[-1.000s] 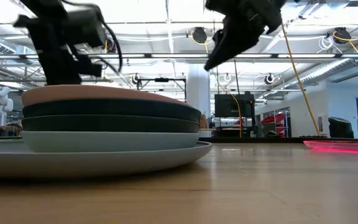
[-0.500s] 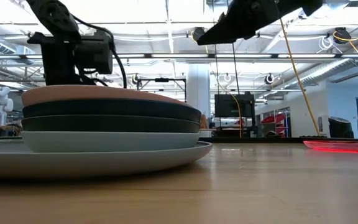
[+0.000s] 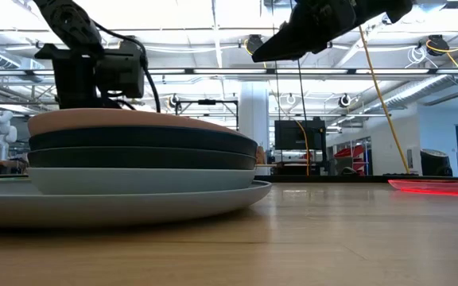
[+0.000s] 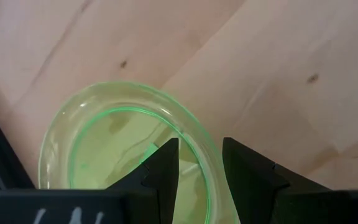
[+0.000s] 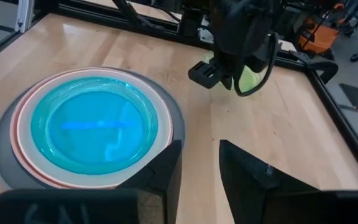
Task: Stack plastic plates
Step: Stack the green plate on top of the blue plate
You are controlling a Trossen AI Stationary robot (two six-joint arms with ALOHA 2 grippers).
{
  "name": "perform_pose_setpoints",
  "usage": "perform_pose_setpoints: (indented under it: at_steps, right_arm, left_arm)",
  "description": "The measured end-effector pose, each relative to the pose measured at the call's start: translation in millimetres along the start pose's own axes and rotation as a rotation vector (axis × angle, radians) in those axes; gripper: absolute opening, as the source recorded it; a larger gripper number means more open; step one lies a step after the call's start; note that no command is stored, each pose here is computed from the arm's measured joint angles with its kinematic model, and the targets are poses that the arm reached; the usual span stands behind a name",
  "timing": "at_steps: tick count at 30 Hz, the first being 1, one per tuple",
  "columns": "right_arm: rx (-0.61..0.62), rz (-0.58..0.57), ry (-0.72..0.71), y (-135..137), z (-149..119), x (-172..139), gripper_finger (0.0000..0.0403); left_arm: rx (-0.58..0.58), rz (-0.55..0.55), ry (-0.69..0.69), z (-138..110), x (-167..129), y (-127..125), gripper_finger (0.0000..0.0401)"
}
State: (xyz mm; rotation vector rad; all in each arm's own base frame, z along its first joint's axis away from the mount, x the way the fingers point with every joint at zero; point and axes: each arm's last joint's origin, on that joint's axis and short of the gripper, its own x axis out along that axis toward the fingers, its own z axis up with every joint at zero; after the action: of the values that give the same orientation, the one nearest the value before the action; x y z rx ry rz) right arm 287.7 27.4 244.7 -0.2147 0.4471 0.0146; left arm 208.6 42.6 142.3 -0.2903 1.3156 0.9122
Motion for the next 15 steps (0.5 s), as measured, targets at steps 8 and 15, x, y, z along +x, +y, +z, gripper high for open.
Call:
perform_pose_setpoints:
  at_steps: [8,15]
  right_arm:
    - [0.034,0.005,0.010,1,-1,0,0.0102]
    - [0.038,0.006,0.010,1,-1,0,0.0102]
  left_arm:
    - [-0.046,0.028,0.034,-13,9,3,0.0131]
    - [-0.027,0.016,0.019,-18,6,-4,0.0110]
